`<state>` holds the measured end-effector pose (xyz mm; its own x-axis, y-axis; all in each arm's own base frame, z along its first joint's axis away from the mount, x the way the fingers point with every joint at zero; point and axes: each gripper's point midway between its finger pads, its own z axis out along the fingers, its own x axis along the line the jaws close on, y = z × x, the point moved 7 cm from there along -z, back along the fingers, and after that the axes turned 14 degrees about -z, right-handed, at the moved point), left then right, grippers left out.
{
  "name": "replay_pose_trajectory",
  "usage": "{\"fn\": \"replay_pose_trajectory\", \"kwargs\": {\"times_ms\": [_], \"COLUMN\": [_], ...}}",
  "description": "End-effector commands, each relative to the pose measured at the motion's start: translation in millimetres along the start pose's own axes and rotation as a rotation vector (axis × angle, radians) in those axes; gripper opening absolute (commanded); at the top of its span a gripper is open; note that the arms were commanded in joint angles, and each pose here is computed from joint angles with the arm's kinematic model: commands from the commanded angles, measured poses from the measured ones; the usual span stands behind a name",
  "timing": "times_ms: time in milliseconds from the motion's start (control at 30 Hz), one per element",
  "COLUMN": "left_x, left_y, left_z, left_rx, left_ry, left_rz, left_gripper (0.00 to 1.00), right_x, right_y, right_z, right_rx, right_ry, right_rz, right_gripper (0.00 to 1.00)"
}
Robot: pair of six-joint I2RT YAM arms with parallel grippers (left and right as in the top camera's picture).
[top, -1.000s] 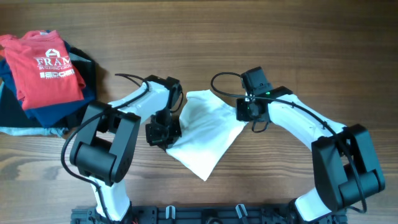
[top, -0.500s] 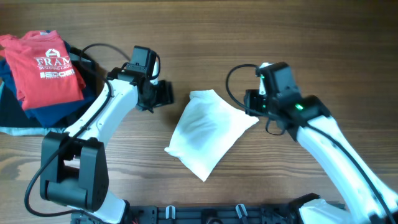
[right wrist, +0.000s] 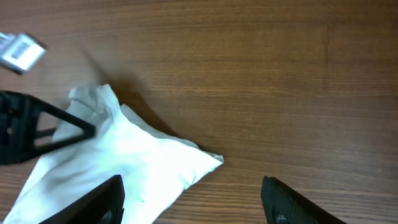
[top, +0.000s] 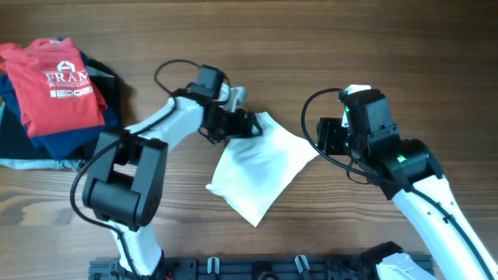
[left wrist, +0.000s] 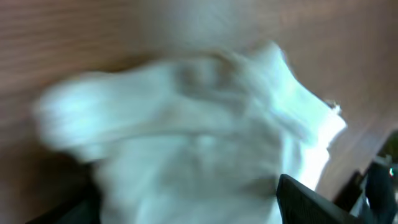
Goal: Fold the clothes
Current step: 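Grasp the folded white shirt with the left gripper and lift it, then carry the shirt left and place it on the clothes stack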
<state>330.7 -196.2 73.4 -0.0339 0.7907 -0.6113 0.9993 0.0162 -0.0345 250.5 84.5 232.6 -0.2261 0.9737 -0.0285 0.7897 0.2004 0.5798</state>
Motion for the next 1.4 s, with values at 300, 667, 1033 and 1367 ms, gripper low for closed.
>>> {"fn": "replay_pose_trajectory", "kwargs": {"times_ms": [300, 667, 1033, 1367], "left_x": [-7.1, 11.7, 76.8, 157.2], "left_y": [-26.1, 30.5, 31.7, 48.9], "left_z": [22.4, -200.9, -394.6, -413.6], "left_rx": [0.106, -0.615, -1.355, -1.423], "left_ry": [0.083, 0.19, 0.33, 0.408], "left_rz": [0.061, -0.059, -0.189, -0.322], "left_gripper": [0.04, 0.04, 0.04, 0.04], "right_x": [-4.1, -6.7, -7.1, -7.1], "right_y": [0.9, 1.0, -3.0, -3.4], "right_z": [-5.2, -5.3, -5.3, -5.3], "right_rx": [-0.002, -0.004, 0.019, 0.022], "right_ry": [-0.025, -0.051, -0.053, -0.054], "right_rz": [0.014, 0.008, 0.003, 0.002], "right_gripper": [0.71, 0.71, 0.71, 0.71]}}
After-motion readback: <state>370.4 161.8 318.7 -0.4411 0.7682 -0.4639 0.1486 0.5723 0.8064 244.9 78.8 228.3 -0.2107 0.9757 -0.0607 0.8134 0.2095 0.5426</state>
